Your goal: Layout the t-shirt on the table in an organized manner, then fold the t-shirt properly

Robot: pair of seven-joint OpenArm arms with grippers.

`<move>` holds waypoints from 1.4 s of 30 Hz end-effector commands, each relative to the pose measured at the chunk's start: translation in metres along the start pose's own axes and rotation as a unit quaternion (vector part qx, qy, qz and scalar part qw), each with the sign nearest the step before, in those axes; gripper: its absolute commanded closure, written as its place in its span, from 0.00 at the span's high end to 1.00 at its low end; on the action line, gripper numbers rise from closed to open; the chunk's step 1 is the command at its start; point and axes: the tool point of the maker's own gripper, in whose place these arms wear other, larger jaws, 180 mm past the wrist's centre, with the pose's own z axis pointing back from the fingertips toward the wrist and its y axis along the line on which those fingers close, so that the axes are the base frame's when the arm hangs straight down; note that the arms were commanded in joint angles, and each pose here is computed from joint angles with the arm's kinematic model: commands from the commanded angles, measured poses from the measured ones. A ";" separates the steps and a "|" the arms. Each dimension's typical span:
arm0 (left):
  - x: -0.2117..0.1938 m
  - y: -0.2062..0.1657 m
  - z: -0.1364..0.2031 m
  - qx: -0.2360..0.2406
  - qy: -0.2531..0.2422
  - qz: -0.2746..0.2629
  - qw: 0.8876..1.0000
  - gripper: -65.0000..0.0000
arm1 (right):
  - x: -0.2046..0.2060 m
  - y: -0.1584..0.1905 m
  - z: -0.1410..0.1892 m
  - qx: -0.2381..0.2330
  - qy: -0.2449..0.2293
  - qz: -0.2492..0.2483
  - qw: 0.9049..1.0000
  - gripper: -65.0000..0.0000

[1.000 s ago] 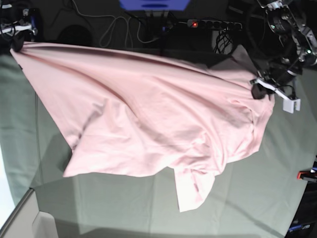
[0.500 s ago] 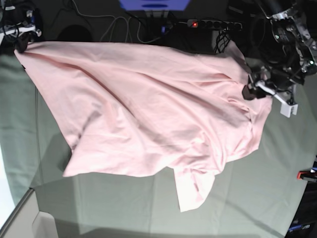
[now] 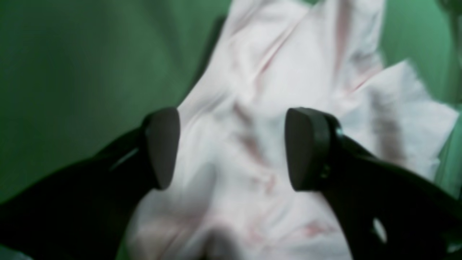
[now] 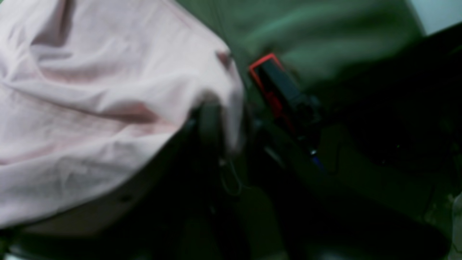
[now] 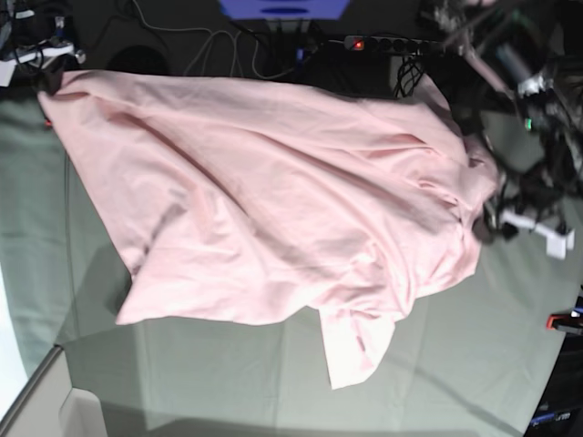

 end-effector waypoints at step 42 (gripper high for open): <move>0.042 -0.026 -0.074 0.023 -0.097 -0.019 0.995 0.00 | 0.045 0.001 -0.022 -0.006 -0.045 0.048 0.998 0.39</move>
